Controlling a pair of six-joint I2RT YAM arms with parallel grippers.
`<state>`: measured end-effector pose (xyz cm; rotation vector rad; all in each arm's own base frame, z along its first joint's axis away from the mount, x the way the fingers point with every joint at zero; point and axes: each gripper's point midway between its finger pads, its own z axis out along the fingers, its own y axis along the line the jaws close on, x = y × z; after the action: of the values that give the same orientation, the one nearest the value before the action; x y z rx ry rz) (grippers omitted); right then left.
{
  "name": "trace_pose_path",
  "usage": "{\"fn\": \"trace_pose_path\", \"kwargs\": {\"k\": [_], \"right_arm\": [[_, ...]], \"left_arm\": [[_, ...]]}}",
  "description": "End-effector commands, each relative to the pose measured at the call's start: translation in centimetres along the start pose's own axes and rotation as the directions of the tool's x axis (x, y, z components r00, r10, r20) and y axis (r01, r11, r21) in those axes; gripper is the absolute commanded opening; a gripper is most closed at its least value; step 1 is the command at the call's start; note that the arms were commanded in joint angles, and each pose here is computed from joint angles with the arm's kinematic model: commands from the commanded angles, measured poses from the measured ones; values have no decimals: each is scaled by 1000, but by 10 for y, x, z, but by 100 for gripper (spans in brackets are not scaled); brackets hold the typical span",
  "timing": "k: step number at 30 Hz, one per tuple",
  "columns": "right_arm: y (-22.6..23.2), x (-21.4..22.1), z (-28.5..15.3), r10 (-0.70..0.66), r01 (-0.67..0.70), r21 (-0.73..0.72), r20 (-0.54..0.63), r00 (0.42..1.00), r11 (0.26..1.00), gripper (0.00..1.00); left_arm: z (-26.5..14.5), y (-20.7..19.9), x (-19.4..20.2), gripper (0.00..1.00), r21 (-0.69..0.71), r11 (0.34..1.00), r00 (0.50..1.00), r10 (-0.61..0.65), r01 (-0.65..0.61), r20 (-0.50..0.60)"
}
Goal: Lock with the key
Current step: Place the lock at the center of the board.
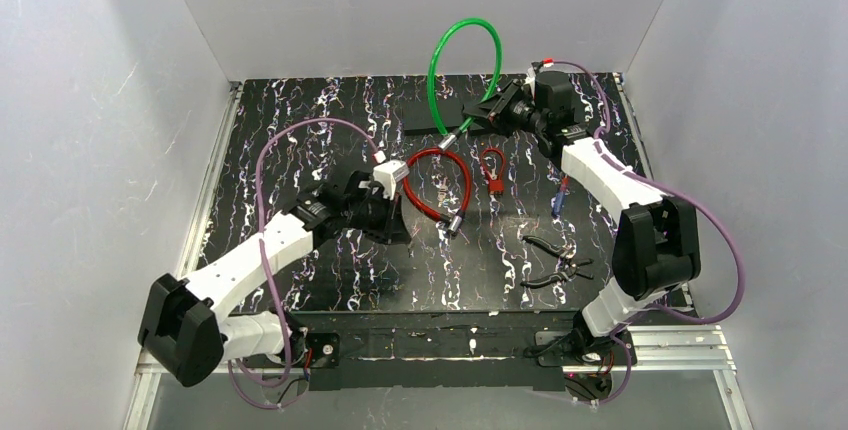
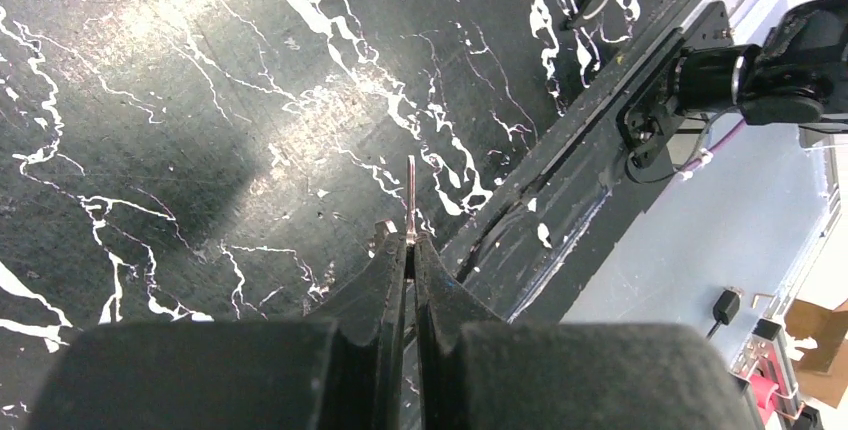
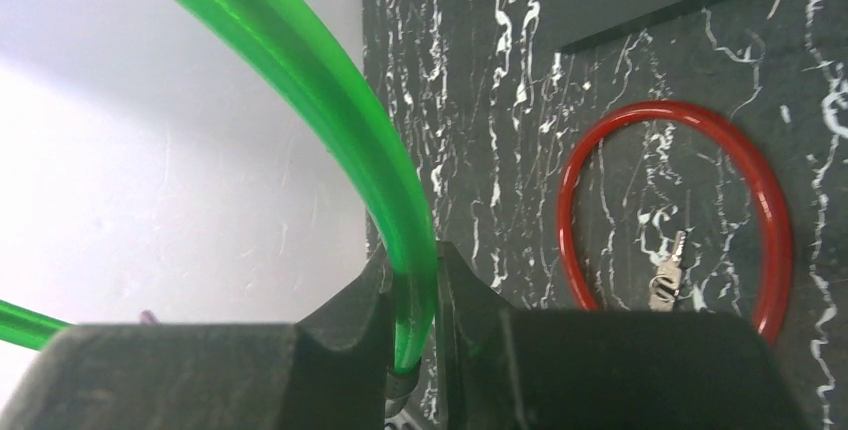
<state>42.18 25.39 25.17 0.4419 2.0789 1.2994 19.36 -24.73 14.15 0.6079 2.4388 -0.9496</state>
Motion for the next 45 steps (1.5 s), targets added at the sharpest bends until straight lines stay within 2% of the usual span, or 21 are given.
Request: {"fn": "trace_pose_path", "kwargs": {"k": [1,4,8,13,16,20,27,33,45], "right_arm": [[19,-16,-1,-140,141,-15,50,989,990,1],[11,-2,1,-188,188,4,9,982,982,1],[7,33,8,-269,270,10,-68,961,963,1],[-11,85,26,-270,299,128,-203,941,946,1],[-19,113,38,-284,336,195,-250,926,922,1],[-9,144,55,-313,381,208,-295,903,901,1],[-35,179,88,-212,331,319,-355,910,888,1],[-51,198,111,-131,273,362,-372,919,891,3],[-72,240,129,-71,263,407,-429,901,874,9]], "left_arm": [[-25,-10,-15,0,35,999,996,-13,10,85],[-49,7,-47,0,6,995,971,-95,96,217],[-96,24,-85,0,-14,984,894,-155,177,420],[-140,52,-93,0,-106,950,818,-192,293,542],[-165,76,-89,0,-171,896,765,-236,410,599],[-191,99,-92,0,-185,831,686,-285,525,670],[-214,114,-112,0,-177,810,628,-273,559,729],[-227,129,-129,0,-169,799,608,-283,578,742],[-225,154,-128,0,-98,770,556,-360,630,749]]}}
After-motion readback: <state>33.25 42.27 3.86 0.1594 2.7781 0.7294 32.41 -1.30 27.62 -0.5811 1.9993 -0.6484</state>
